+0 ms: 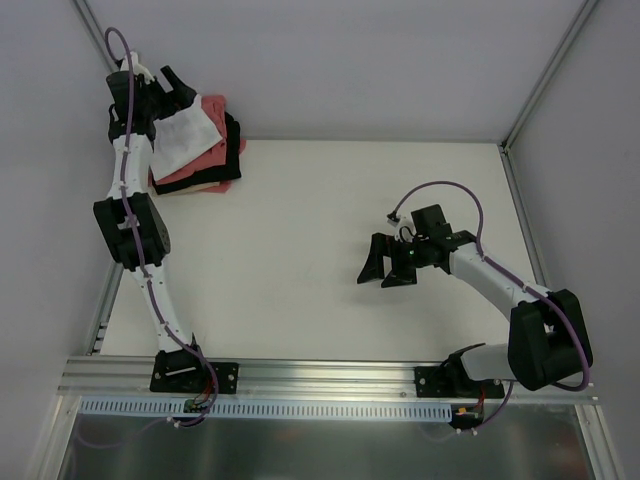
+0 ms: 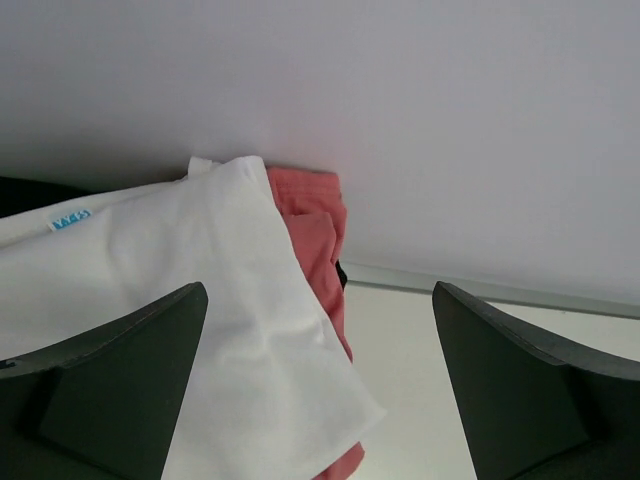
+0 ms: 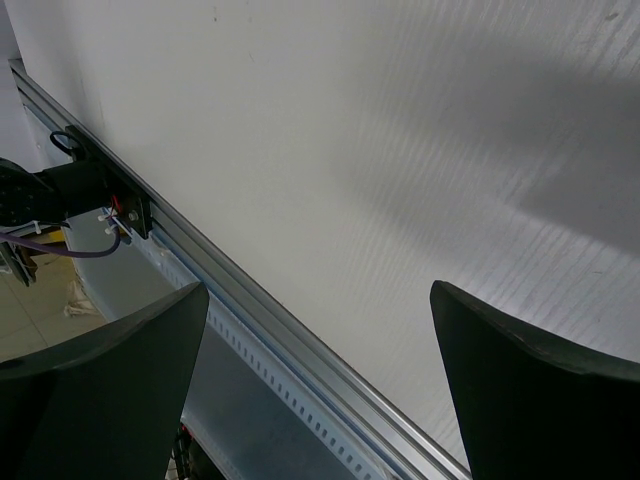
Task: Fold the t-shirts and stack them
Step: Put the neatly folded tshirt into the corner of the board with the left arm
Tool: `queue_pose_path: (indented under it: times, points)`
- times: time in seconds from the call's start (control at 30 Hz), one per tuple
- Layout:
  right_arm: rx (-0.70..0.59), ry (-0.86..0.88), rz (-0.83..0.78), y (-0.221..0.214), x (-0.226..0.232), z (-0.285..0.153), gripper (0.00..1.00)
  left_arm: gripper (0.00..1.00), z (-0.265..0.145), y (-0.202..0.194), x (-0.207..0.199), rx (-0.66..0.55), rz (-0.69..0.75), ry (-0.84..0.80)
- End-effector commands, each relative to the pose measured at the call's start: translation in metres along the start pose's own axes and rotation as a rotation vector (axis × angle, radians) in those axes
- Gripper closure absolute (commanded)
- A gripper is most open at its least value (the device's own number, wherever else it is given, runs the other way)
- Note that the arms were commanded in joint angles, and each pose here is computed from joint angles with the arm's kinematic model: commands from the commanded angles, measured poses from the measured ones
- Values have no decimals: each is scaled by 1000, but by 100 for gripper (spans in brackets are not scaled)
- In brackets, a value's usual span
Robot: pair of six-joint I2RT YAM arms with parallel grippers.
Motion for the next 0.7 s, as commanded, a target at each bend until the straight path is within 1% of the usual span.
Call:
queue_pose_path:
  times: [0.0,0.17,0.2,0.37,0.67]
  points:
    - [-39,33,-17,11,8,-5,0,1,-30,47,-38,-126,76,-31]
    - [-35,31,-18,8,6,-4,1,1,-35,43,-18,-134,122,91]
    - [-34,30,-19,8,6,-4,1,1,-36,36,-11,-103,115,125]
    - [-26,20,-15,6,3,-3,1,1,-31,22,18,-77,112,249]
    - [-3,-5,-19,2,-2,-1,0,1,-11,-10,52,-18,94,329]
Point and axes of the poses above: each gripper's point midway between its finger pads, its own z axis out along the fingers, its own x axis along the line the jaws close on, y = z × x, the point moved 4 cm from there along -z, back along the fingers, and after that the axes turned 7 degrees about -z, right-handed, at the moved point
